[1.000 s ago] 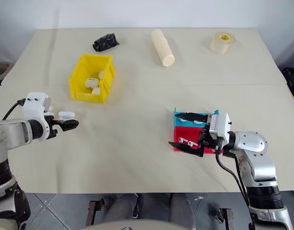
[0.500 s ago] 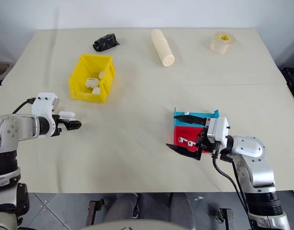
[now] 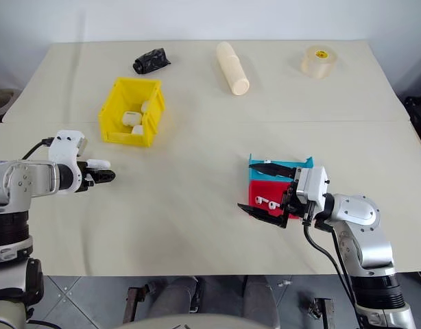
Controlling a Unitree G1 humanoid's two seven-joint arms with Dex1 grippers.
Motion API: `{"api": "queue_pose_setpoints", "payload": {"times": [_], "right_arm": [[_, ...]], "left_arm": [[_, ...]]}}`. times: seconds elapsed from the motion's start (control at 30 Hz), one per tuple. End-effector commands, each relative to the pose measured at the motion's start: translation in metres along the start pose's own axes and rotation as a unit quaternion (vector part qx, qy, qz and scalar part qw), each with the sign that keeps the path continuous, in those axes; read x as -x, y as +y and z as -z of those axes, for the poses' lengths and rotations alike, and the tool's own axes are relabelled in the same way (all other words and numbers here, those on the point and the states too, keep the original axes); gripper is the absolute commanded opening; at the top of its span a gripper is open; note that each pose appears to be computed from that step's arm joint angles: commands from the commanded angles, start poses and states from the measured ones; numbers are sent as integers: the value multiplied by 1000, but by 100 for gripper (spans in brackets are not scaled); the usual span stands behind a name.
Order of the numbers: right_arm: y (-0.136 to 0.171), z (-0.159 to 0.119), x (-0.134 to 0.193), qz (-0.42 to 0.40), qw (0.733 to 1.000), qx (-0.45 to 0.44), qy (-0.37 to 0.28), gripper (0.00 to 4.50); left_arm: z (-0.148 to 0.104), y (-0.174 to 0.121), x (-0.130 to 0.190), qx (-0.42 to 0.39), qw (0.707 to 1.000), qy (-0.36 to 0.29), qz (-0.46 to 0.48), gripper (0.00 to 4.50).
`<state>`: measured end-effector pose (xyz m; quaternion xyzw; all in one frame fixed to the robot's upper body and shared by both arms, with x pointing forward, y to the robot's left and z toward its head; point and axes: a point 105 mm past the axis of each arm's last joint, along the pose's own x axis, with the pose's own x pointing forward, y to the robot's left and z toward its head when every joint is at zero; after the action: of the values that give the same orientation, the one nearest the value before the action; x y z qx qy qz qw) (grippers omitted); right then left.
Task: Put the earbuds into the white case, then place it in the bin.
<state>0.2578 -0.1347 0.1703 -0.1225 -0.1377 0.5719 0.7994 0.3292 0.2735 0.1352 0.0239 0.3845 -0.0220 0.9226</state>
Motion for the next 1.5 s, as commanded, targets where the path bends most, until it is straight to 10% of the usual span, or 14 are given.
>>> {"api": "queue_pose_setpoints", "payload": {"times": [0.03, 0.33, 0.53, 1.5], "right_arm": [[2, -7, -2, -5, 1000, 13, -9, 450], [-1, -5, 1, -4, 1000, 15, -3, 450], [-7, -3, 8, 3, 1000, 20, 9, 450], [17, -12, 107, 145, 976, 17, 160, 450]], "left_arm": [[11, 7, 2, 9, 1000, 23, -11, 280], [-8, -22, 32, -65, 978, -141, 136, 280], [-9, -43, 79, -142, 880, -357, 280, 280], [-6, -218, 87, -250, 525, -538, 610, 280]]}}
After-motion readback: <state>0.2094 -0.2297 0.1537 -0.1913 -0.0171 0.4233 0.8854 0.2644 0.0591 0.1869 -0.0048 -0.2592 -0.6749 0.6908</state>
